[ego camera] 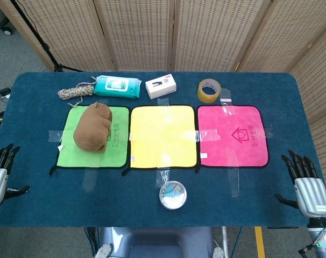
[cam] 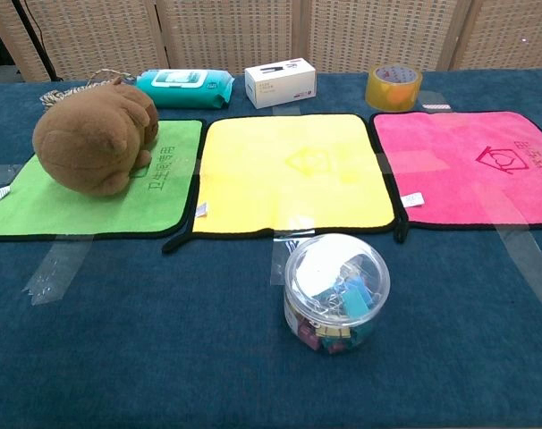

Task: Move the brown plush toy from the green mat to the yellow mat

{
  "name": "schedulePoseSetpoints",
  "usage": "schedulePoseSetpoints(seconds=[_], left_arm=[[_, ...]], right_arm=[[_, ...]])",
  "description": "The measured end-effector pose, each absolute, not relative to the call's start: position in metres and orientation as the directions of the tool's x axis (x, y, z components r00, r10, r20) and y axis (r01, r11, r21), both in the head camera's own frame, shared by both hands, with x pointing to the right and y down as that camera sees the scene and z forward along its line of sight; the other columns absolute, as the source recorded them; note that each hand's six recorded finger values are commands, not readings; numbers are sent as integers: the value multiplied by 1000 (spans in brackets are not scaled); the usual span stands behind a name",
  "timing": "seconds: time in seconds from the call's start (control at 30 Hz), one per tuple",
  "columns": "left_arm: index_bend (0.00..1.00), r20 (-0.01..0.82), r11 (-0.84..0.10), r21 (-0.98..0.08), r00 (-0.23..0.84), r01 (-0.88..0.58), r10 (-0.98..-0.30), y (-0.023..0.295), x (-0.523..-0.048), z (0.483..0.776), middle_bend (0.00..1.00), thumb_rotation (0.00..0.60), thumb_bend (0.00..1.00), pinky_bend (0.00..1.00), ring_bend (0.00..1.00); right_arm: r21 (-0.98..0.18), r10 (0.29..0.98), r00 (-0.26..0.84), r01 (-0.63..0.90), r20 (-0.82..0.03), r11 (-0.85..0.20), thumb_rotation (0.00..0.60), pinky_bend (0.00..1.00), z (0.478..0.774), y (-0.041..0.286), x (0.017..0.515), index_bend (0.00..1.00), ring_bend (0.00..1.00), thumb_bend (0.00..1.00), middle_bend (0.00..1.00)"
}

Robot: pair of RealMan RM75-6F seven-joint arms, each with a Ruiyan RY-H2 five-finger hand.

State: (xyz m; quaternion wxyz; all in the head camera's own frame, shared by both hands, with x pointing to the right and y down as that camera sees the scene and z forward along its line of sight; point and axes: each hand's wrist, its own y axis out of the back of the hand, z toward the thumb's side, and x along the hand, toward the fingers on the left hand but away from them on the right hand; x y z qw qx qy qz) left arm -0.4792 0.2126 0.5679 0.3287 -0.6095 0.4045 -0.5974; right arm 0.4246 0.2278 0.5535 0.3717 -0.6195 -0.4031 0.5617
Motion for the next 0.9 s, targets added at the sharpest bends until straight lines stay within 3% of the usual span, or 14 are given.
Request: schedulePoseSetpoints(seconds=[0.33,0.6,0.9], left_arm=[[0,461,-454,-881,-22,-132,-887,209,-476,570,0,600,0,0,0],[0,449,-447,-840,68,-308,-891,194,-463,578,0,600,0,0,0],[0,503,-500,-695,147,-517,-852,139,-444,618,0,600,0,0,0]], right_arm=[[-915,919,46,87,-391,-393,600,0,553,226,422,0,0,0,0],[-914,922,32,119,-387,-388,600,0,550,223,425,0,0,0,0],[-898,907,20,128,-422,-421,600,0,564,218,426,0,0,0,0]])
